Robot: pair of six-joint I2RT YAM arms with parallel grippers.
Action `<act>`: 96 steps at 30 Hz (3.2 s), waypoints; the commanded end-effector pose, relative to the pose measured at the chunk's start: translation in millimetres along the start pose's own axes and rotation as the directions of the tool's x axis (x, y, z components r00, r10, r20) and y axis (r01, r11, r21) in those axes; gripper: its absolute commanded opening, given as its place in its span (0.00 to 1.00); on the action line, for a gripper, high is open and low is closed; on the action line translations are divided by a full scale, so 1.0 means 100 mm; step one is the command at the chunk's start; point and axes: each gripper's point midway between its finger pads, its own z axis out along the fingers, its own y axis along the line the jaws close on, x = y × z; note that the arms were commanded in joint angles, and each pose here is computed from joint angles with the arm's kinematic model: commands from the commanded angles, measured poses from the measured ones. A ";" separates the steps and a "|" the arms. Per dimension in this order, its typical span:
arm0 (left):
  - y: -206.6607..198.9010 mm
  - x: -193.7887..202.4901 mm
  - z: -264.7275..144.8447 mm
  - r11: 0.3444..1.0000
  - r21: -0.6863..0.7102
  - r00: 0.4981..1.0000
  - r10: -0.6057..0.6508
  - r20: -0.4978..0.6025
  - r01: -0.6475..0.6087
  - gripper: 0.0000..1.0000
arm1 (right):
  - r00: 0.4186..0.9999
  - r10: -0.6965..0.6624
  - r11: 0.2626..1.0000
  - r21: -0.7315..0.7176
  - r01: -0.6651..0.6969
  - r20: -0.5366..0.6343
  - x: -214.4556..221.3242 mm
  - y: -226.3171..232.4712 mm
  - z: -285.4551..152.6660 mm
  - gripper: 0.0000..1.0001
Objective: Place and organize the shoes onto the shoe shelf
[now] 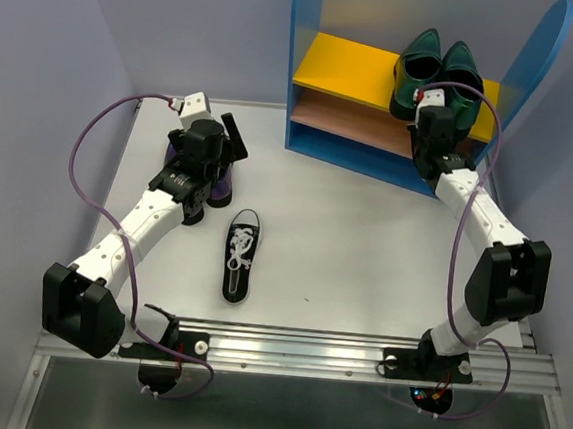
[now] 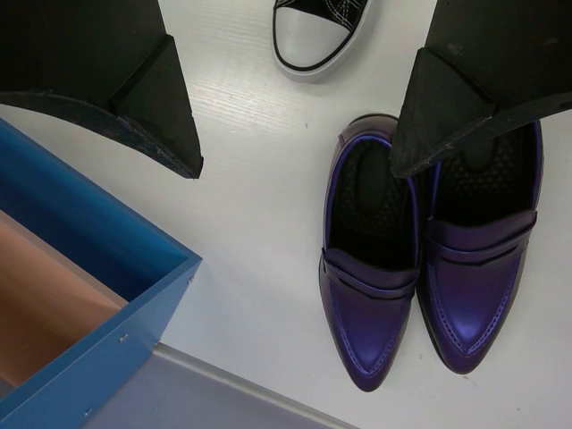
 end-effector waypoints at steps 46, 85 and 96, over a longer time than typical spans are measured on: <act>-0.12 -0.13 -0.03 0.998 0.051 0.999 -0.025 0.026 0.023 0.98 | 0.969 0.219 0.967 -0.155 -0.201 0.114 -0.42 -0.26 -0.63 0.56; 0.50 -0.63 -0.37 0.970 -0.221 0.992 -0.080 0.093 0.099 0.98 | 0.937 0.191 0.570 -0.744 -0.349 -0.294 0.85 3.81 -3.17 0.86; 0.66 -0.79 -0.47 0.965 -0.236 0.987 -0.087 0.135 0.118 0.98 | 0.952 0.144 0.625 -0.721 -0.299 -0.270 1.00 4.40 -3.08 0.79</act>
